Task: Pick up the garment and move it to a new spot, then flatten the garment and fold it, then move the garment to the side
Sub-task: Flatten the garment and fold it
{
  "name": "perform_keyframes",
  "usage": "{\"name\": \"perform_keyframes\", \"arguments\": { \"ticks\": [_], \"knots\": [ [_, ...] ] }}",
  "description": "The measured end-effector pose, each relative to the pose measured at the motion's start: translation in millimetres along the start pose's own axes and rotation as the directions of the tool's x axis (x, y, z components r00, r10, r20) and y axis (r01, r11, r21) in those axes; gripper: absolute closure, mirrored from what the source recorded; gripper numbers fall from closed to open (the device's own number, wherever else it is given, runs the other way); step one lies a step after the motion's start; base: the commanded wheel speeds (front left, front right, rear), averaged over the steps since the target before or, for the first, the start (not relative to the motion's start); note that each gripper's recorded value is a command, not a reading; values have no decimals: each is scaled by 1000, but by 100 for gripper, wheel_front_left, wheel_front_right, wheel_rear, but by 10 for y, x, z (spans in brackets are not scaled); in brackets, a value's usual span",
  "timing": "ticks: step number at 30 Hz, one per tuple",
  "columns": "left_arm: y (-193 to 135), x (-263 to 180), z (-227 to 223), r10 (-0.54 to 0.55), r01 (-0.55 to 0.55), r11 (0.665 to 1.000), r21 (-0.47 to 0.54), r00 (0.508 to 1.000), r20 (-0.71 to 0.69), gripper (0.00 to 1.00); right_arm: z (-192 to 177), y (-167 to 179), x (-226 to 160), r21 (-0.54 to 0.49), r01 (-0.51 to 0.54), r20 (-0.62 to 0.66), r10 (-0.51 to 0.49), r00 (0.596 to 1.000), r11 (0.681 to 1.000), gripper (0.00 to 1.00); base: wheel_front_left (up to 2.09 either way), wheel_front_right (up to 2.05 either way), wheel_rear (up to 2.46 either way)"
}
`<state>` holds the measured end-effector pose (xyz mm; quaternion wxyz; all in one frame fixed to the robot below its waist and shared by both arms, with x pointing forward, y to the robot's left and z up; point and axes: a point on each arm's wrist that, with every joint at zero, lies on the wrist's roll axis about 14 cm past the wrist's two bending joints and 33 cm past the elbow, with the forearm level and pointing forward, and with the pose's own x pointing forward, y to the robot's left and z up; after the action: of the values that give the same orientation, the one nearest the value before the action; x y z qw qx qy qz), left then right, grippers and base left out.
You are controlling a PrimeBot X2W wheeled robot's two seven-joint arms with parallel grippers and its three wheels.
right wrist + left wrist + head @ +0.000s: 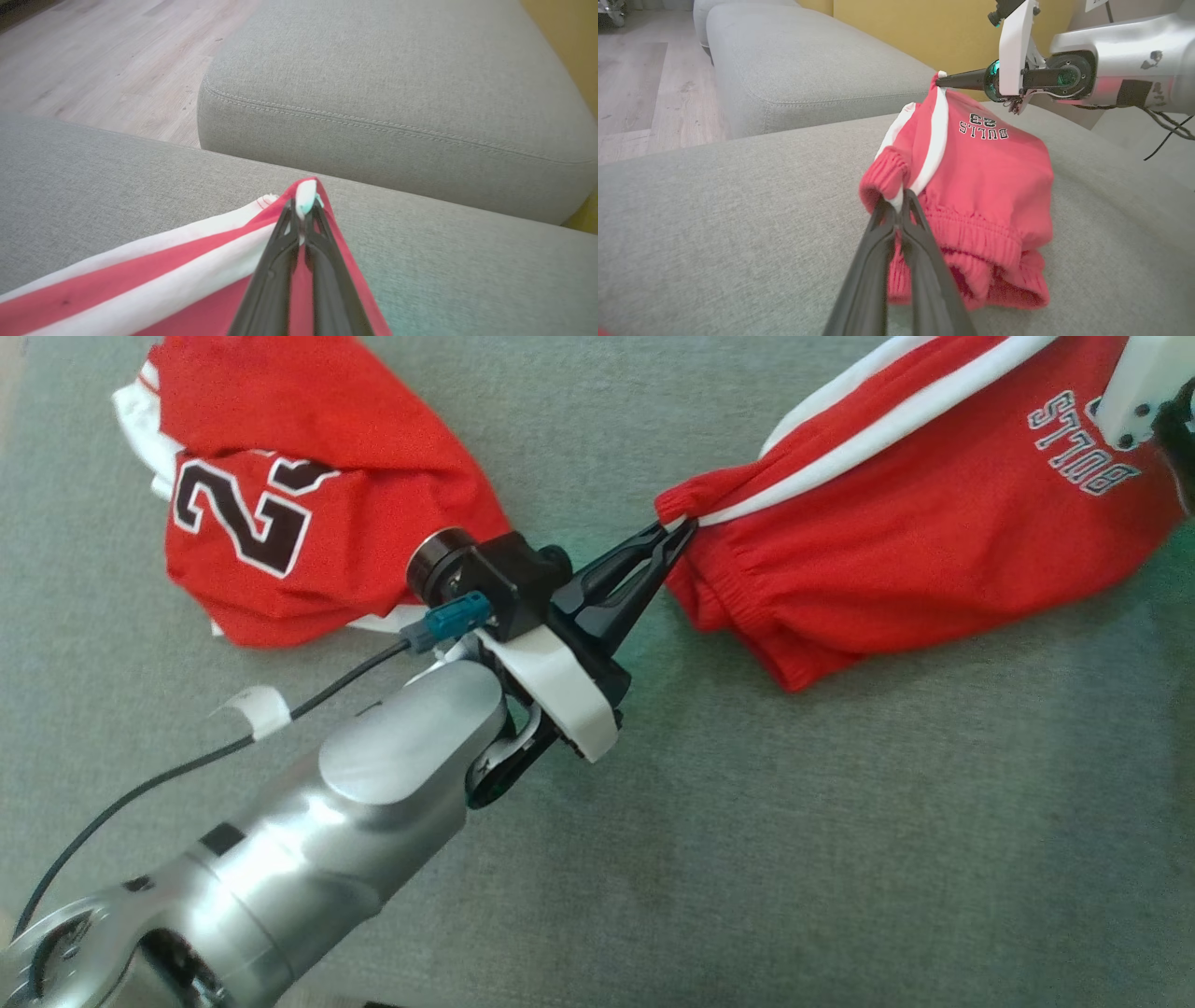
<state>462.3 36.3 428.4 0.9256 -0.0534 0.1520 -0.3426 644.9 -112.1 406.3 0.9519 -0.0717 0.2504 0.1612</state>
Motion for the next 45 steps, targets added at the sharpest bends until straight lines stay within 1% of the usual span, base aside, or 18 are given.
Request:
{"name": "perform_keyframes", "arguments": {
  "ticks": [4,5,6,7,8,15,18,21,24,27,29,32,34,36,38,40,42,45],
  "knots": [
    [73,3,-51,19,-19,1000,1,1000,-9,100,-67,81,126,5,-16,-10,16,1000,1000,100,0,0,0],
    [82,3,-65,22,-22,1000,-1,1000,-13,100,-82,90,148,7,-17,-14,17,1000,1000,84,0,0,0],
    [86,4,-82,24,-24,1000,-4,1000,-16,90,-103,93,165,13,-16,-21,16,1000,1000,0,0,0,0],
    [93,2,-96,26,-27,1000,-7,999,-19,15,-118,95,179,20,-15,-26,15,1000,1000,0,0,0,0],
    [101,1,-109,30,-30,1000,-9,999,-22,0,-129,93,190,20,-13,-30,14,999,1000,0,0,0,0],
    [198,-10,-16,65,-65,998,20,998,0,0,-50,2,98,23,13,10,-13,1000,1000,0,0,0,0],
    [235,-16,152,87,-88,996,22,995,45,0,113,-35,-7,54,23,70,-27,997,998,0,0,0,0],
    [291,-78,323,119,-122,992,26,989,91,0,350,-13,-150,84,16,158,-29,987,996,0,0,0,0],
    [358,-197,456,170,-173,985,6,976,138,0,597,16,-352,106,-1,267,-28,963,994,0,0,0,0],
    [444,-351,635,239,-239,971,-26,949,206,0,720,50,-595,100,-17,361,-20,933,995,0,0,0,0],
    [504,-465,816,285,-283,958,-46,920,268,0,754,96,-758,83,-31,404,-5,915,996,0,0,0,0],
    [560,-655,1126,345,-341,937,-81,861,374,0,841,183,-1030,55,-59,474,26,880,997,0,0,0,0],
    [542,-755,1199,363,-358,929,-91,836,411,0,904,179,-1218,56,-65,515,27,857,996,0,0,0,0],
    [520,-841,1170,384,-372,921,-116,820,423,0,964,148,-1426,50,-58,562,20,827,997,0,0,0,0],
    [494,-919,1108,402,-386,914,-127,811,425,0,950,87,-1628,71,-44,596,-7,803,997,0,0,0,0],
    [471,-992,1067,418,-398,906,-141,800,430,0,838,57,-1800,82,-23,609,-32,793,996,0,0,0,0],
    [418,-1043,1042,428,-404,902,-152,791,437,0,658,95,-1936,128,-23,607,-60,792,992,0,0,0,0],
    [320,-1106,967,435,-403,900,-169,788,436,0,338,216,-2095,180,-21,583,-89,808,984,0,0,0,0]
  ]
}}
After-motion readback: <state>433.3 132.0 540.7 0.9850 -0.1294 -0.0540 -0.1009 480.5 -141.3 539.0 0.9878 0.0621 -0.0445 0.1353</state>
